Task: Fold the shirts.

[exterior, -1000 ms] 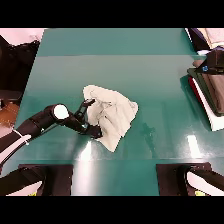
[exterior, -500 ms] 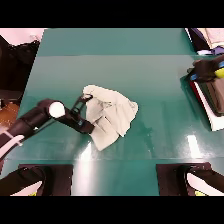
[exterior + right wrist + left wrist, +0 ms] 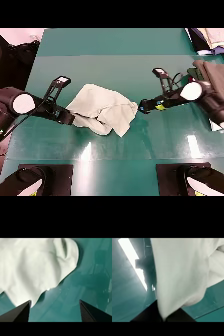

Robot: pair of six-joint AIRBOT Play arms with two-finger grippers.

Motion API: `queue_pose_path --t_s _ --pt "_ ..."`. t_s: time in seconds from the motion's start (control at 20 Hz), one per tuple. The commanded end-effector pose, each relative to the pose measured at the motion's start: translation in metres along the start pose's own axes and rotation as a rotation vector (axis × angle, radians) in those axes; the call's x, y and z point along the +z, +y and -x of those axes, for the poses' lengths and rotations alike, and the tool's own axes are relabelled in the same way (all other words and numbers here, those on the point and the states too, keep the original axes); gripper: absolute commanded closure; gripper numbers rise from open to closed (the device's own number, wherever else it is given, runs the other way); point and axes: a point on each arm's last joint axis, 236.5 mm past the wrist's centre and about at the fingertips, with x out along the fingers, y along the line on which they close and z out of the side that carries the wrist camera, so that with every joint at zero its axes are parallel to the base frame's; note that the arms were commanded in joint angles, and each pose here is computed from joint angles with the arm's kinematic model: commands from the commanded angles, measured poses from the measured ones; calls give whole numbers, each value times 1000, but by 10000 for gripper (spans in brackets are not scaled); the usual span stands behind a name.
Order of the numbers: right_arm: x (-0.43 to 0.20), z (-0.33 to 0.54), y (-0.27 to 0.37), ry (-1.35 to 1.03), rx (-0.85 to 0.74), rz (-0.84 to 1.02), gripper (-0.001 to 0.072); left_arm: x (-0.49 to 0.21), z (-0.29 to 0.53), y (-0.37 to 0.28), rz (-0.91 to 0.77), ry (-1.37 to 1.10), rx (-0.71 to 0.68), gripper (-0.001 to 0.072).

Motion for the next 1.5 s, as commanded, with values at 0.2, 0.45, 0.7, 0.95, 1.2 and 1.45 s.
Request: queue_pose_path --t_s 0.2,0.45,0.7,0.95,1.2,1.45 --pt "27 -67 -21 24 -32 -44 102 -5 4 5 0 14 19 681" --pt "25 -91 -25 109 -39 -56 137 -5 4 5 -1 14 19 681" --pt "22 -98 -24 127 -39 -51 348 -4 4 5 0 11 19 680" --pt "26 -89 -20 105 -36 -39 696 -3 4 5 -1 8 19 681" --pt "92 39 8 -202 2 62 697 31 60 41 -30 -97 200 681" --pt "126 259 47 -653 16 148 697 94 212 41 -61 -438 288 681"
